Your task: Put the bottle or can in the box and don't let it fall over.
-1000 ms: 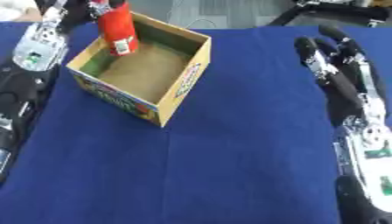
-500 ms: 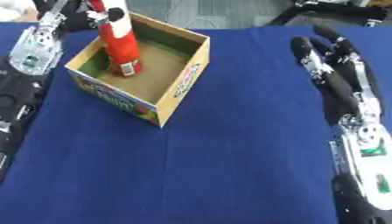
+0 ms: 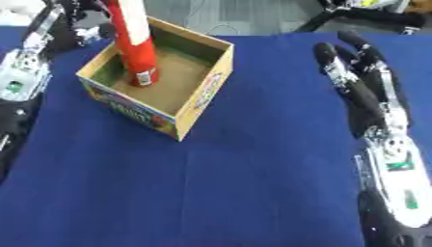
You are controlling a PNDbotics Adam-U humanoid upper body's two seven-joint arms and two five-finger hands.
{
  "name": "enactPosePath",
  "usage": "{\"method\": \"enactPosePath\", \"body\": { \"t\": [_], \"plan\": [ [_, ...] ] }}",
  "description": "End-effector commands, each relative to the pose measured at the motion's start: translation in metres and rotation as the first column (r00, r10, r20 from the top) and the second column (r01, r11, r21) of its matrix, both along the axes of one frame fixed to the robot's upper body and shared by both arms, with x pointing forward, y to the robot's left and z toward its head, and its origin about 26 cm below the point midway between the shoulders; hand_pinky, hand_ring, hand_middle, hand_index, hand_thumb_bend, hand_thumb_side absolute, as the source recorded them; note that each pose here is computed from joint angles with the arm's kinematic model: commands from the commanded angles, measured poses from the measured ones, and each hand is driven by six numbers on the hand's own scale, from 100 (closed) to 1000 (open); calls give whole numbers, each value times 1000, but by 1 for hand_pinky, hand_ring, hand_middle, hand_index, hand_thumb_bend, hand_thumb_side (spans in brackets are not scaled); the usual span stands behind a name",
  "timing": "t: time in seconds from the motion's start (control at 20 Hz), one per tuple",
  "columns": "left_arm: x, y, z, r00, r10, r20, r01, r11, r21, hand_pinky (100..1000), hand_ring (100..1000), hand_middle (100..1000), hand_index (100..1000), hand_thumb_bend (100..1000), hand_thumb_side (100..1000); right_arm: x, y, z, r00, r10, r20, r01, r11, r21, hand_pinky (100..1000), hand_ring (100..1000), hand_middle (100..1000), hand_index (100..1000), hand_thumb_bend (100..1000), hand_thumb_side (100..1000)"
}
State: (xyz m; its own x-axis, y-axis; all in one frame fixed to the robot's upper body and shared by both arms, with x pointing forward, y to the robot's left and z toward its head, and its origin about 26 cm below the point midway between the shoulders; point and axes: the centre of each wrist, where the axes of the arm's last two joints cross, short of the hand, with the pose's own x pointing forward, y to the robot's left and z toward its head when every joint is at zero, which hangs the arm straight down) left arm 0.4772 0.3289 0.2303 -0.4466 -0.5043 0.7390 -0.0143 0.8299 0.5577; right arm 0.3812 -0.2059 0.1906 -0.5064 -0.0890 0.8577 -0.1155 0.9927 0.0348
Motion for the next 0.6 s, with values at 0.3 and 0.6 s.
{"method": "enactPosePath", "body": {
  "t": [0.3, 0.6],
  "plan": [
    [-36, 50, 13, 997, 48, 54, -47, 999, -14, 1000, 933, 733, 835, 752, 508, 0, -20, 8, 997, -72, 23, 72, 997, -18, 765, 967, 1000, 815, 666, 413],
    [-65, 76, 5, 994, 79, 76, -79, 997, -10, 1000, 934, 741, 808, 722, 513, 0, -27, 5, 995, -99, 15, 99, 995, -23, 765, 967, 1000, 815, 667, 418]
  ]
}}
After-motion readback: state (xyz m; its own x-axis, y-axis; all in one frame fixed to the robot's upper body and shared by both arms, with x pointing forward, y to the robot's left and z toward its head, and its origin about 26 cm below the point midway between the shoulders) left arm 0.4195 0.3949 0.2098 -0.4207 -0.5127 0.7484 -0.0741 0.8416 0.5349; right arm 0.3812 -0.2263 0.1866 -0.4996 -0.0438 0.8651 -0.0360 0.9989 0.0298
